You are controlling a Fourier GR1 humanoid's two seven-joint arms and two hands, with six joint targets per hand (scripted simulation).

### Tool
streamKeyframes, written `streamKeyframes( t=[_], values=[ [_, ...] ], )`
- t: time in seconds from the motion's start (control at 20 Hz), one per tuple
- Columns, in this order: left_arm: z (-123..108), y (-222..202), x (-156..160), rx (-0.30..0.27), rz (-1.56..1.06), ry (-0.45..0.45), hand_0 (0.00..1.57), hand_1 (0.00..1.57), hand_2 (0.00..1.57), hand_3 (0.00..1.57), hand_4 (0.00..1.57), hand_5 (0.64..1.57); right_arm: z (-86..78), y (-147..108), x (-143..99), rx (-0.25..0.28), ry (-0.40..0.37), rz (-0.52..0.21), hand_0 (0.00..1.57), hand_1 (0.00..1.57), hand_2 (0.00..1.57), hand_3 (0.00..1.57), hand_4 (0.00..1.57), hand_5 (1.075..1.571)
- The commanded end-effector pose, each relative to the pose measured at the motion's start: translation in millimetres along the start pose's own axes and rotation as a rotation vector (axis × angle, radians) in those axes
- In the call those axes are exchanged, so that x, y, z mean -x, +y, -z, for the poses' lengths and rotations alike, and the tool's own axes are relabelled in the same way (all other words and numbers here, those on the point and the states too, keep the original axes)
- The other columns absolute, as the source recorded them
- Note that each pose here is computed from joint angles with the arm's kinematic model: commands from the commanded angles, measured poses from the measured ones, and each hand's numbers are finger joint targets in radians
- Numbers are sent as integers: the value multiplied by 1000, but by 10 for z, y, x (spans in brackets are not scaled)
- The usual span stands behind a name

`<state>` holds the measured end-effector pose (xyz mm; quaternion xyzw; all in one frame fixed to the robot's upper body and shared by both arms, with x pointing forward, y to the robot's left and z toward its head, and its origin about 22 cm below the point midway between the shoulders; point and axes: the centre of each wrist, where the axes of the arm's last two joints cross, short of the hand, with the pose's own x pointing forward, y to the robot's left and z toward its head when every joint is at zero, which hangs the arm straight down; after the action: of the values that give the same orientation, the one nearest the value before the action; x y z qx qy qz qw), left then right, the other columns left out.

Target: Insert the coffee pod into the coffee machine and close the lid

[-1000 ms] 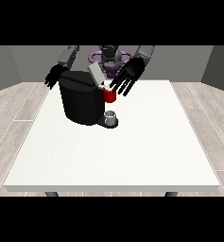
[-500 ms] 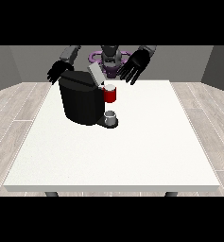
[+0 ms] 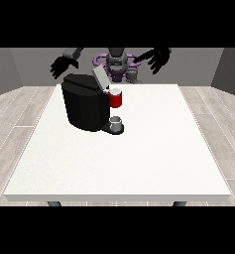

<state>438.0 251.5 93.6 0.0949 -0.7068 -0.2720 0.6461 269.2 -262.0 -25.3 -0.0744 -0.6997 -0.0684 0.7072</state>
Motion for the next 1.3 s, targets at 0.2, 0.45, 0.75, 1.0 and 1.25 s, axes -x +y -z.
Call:
streamKeyframes(
  t=[0.2, 0.45, 0.75, 1.0, 1.25],
  values=[
    [-424, -726, 711, 4, -309, 118, 0, 0, 0, 0, 191, 1571, -37, -87, -139, -112, 21, -33, 0, 0, 0, 0, 289, 1571],
    [-660, -816, 956, -30, -418, 127, 0, 0, 0, 0, 0, 1571, 167, 75, -585, -147, -70, -57, 0, 0, 0, 0, 43, 1571],
    [-793, -863, 978, 4, -485, 92, 0, 0, 0, 0, 0, 1571, 249, -54, -616, -204, -73, -89, 0, 0, 0, 0, 0, 1571],
    [-924, -1036, 969, 42, -544, 92, 0, 0, 0, 0, 0, 1571, 308, 153, -693, -238, -68, -138, 0, 0, 0, 0, 238, 1571],
    [-1003, -1009, 815, -6, -540, 48, 0, 0, 0, 0, 222, 1571, 444, 94, -717, -280, -67, -138, 0, 0, 0, 0, 123, 1571]
  ],
)
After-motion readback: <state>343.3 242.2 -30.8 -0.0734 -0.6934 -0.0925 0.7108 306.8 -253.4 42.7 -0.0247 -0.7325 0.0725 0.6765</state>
